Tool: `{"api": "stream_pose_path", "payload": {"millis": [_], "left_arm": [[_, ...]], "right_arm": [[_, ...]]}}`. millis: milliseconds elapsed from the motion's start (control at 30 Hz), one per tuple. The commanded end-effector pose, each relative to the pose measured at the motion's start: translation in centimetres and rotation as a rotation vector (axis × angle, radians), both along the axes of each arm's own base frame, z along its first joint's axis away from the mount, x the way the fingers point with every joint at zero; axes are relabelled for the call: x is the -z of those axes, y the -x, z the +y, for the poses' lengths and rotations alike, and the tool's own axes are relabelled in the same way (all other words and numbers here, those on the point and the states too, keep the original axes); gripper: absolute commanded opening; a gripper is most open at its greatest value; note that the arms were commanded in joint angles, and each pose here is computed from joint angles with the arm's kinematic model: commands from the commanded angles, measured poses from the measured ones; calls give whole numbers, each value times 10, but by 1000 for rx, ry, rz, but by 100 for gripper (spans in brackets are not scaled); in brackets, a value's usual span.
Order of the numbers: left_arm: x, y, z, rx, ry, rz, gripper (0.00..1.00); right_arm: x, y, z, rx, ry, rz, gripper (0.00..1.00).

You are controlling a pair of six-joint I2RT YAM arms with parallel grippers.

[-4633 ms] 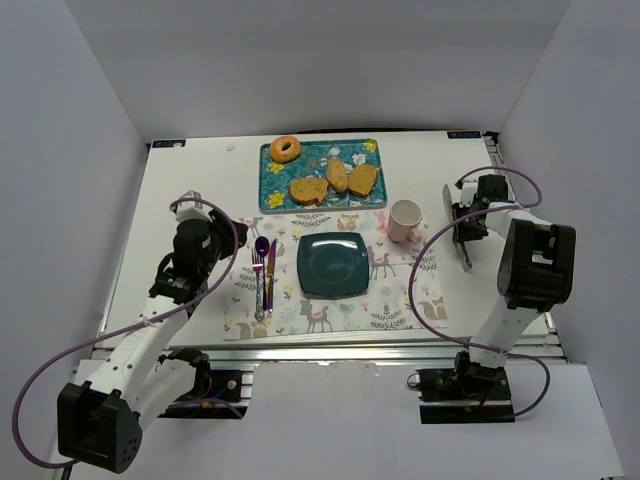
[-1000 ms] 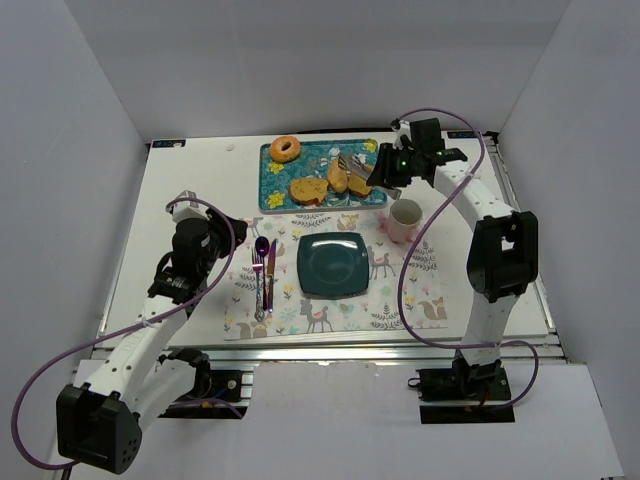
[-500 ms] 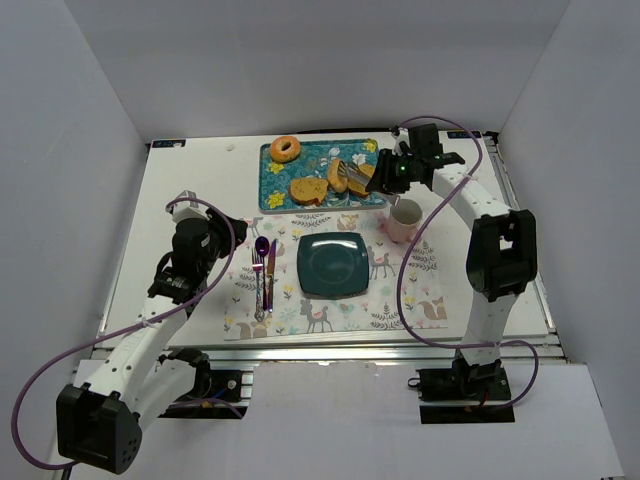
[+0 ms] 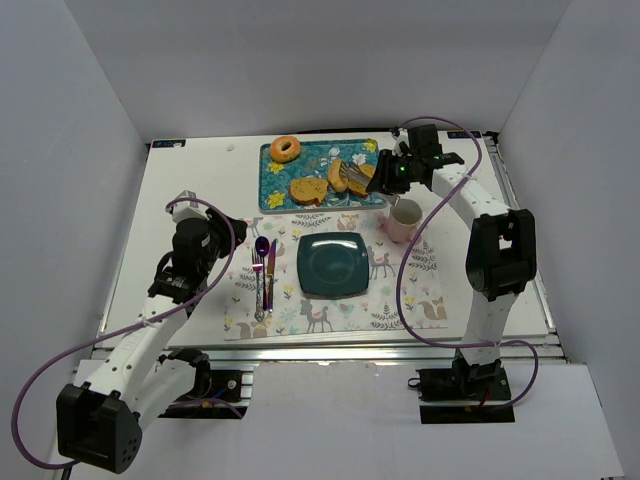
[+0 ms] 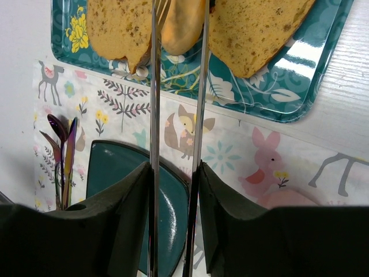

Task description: Place the bread

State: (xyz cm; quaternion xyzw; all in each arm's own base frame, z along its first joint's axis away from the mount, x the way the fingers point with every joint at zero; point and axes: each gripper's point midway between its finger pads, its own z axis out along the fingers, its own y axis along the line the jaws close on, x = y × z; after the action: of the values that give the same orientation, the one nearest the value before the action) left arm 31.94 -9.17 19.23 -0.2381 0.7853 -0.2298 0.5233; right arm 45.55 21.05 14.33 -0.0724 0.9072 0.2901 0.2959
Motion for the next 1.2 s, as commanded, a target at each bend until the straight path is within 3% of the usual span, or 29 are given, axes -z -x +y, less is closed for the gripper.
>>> {"api": "stream_pose_path", "payload": {"millis": [0,867,1167], "left_arm": [[-13,-5,2,-9,1,-38,56],[-12,-8,1,-6,-4,-31,56],[-14,-9,2,-11,-10,-30,56]], "right_arm": [[-17,-7,2,4,-5,-64,43],[14,16,21,-11,-81,90,42],[13,16,25,-11,-118,104,18]]}}
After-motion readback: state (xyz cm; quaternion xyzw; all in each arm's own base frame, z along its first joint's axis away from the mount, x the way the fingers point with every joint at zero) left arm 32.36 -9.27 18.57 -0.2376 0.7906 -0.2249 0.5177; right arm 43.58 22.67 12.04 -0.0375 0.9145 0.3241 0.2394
